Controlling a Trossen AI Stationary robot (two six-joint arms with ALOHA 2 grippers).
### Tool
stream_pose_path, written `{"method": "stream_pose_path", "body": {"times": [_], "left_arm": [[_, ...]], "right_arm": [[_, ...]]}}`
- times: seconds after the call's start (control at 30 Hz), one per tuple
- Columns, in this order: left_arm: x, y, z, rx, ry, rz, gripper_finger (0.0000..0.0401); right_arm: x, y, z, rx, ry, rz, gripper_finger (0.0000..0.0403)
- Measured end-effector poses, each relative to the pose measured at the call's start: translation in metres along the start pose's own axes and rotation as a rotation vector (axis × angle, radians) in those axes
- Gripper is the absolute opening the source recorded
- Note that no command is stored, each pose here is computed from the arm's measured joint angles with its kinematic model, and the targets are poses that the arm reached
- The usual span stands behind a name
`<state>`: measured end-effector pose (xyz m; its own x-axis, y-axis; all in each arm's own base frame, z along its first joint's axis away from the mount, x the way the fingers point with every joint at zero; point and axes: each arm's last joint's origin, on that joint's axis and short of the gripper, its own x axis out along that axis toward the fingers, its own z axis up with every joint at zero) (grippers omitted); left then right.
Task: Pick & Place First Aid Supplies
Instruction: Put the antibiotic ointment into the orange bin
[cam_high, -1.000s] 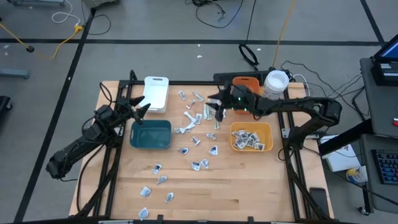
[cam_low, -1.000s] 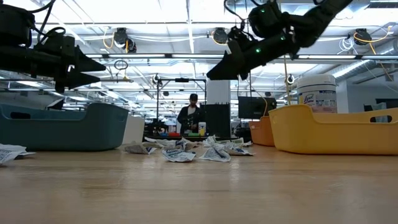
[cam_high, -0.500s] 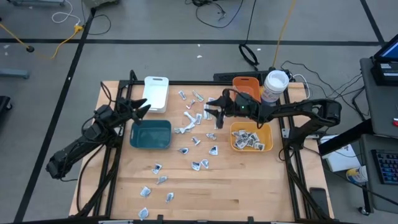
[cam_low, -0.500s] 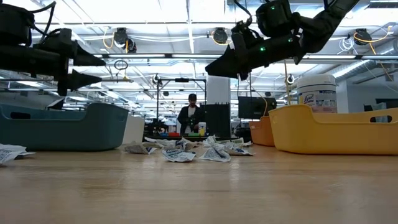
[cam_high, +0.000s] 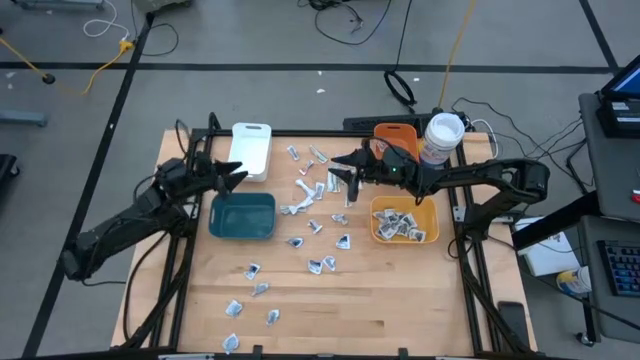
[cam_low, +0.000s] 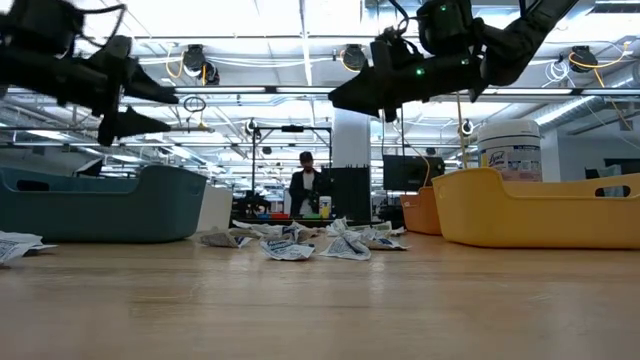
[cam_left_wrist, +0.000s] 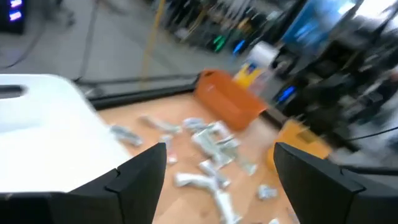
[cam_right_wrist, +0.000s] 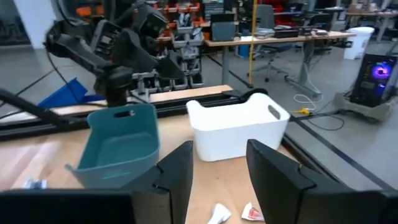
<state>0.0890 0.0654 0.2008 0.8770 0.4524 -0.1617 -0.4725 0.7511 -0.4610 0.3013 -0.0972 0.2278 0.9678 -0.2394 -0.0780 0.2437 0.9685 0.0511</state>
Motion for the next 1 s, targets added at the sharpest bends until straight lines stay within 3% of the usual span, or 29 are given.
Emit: {"method": "stream_pose_path", "body": {"times": [0.17, 0.27, 0.47, 0.7, 1.0], "left_arm": [[0.012, -0.013, 0.034, 0.022, 0.147, 0.159, 0.0265], [0.028, -0.019, 0.054, 0.037, 0.223, 0.194, 0.0246], [0.069, -0.026, 0.091, -0.021, 0.302, 0.248, 0.0220], [0.120, -0.017, 0.127, -0.057, 0.391, 0.337, 0.0198], [0.171, 0.004, 0.170, -0.116, 0.568, 0.503, 0.0170]], "right_arm": [[-0.004, -0.009, 0.005, 0.045, -0.018, -0.026, 0.0141], [-0.006, -0.012, 0.011, 0.050, -0.039, -0.023, 0.0141], [-0.021, -0.015, 0.035, 0.019, -0.114, 0.098, 0.0141], [-0.038, -0.011, 0.056, -0.095, -0.195, 0.096, 0.0141], [-0.042, -0.016, 0.057, -0.091, -0.182, 0.161, 0.0141]]}}
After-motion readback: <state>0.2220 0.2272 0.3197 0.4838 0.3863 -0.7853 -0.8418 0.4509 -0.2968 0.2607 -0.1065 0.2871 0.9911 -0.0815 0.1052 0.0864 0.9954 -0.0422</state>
